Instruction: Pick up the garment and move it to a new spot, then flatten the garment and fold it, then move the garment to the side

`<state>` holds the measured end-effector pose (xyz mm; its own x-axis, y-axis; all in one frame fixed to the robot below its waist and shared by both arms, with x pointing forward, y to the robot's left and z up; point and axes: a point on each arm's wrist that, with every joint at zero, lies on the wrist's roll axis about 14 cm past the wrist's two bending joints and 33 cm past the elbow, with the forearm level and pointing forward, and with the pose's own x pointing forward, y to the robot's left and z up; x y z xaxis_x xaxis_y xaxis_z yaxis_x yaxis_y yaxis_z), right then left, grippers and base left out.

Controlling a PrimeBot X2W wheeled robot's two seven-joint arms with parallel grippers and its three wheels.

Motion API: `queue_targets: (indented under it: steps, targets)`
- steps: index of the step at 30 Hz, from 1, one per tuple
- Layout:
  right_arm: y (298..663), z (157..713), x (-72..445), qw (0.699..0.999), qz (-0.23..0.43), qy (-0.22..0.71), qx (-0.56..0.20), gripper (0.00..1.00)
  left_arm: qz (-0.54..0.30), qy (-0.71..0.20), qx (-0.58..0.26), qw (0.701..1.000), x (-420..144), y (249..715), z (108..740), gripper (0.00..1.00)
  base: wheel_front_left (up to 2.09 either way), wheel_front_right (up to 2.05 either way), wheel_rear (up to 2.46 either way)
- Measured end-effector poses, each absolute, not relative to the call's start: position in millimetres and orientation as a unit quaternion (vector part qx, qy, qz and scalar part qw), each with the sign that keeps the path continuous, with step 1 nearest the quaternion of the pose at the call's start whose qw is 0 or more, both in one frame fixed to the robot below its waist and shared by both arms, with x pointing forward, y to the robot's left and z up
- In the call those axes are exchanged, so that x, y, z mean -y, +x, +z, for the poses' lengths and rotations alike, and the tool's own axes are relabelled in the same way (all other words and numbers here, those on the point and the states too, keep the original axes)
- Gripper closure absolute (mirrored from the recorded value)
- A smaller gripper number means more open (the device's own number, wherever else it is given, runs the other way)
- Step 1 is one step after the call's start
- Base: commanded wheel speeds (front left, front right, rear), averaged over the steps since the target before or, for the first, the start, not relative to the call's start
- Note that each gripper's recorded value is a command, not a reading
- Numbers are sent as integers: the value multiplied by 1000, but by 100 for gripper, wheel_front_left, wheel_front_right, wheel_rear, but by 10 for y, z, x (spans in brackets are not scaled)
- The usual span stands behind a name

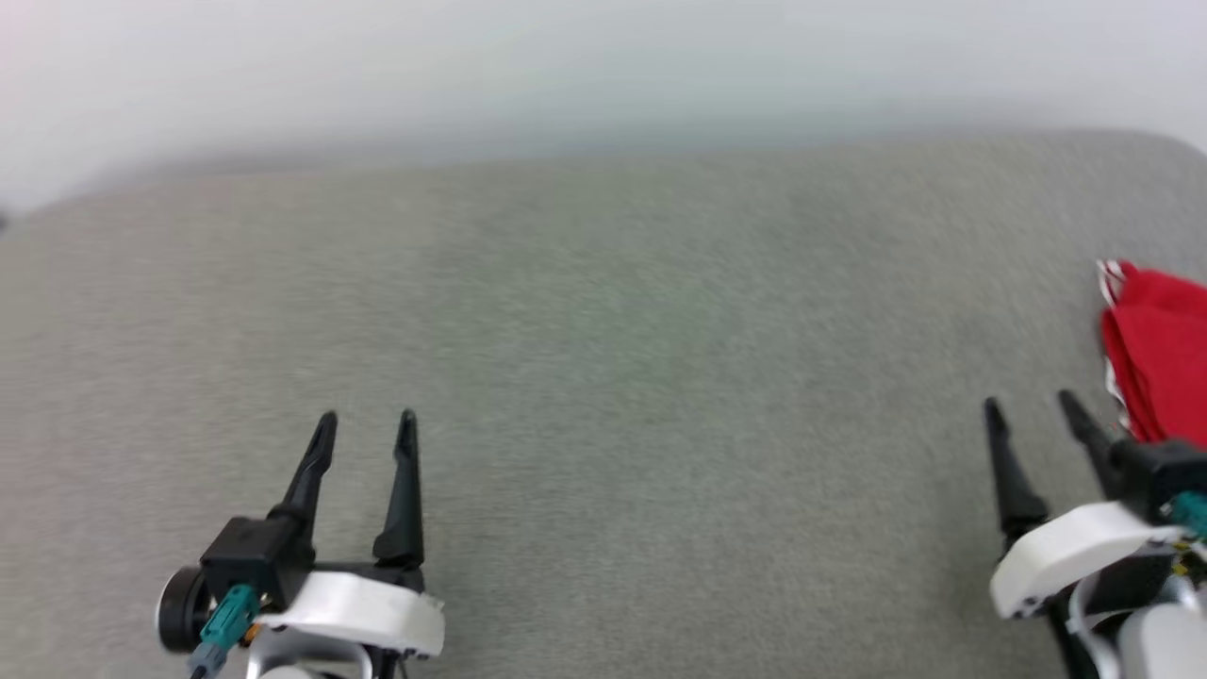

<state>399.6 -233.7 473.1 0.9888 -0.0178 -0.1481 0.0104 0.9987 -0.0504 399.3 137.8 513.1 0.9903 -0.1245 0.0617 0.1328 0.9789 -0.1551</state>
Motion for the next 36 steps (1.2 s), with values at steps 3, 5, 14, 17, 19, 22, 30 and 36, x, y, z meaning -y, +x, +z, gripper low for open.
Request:
queue_targets:
  steps: [3, 5, 14, 17, 19, 22, 30, 36]
  targets:
    - [3951, 4912, 2023, 999, 24, -8, -47, 0, -31, -71, 30, 997, -1609, 3822, 5169, 0, 0, 0, 0]
    - [3889, 5053, 1936, 999, 35, -6, -29, 0, -9, -60, 32, 998, -1775, 3702, 5180, 0, 0, 0, 0]
    - [3482, 5364, 1794, 999, 45, 5, 1, 0, 4, -53, 30, 998, -1953, 3347, 5201, 0, 0, 0, 0]
    - [3402, 5396, 1799, 999, 42, 10, 2, 0, -2, -56, 26, 998, -1928, 3309, 5173, 0, 0, 0, 0]
    - [3366, 5400, 1810, 999, 40, 16, 1, 0, -8, -59, 24, 998, -1901, 3302, 5166, 0, 0, 0, 0]
    - [3345, 5409, 1810, 999, 39, 19, 1, 0, -10, -60, 20, 998, -1884, 3290, 5136, 0, 0, 0, 0]
    - [3326, 5387, 1766, 999, 44, 25, -4, 0, -10, -59, 13, 998, -1885, 3285, 5095, 0, 0, 0, 0]
    - [3356, 5390, 1729, 998, 49, 26, -2, 0, -7, -58, 10, 998, -1896, 3277, 5078, 0, 0, 0, 0]
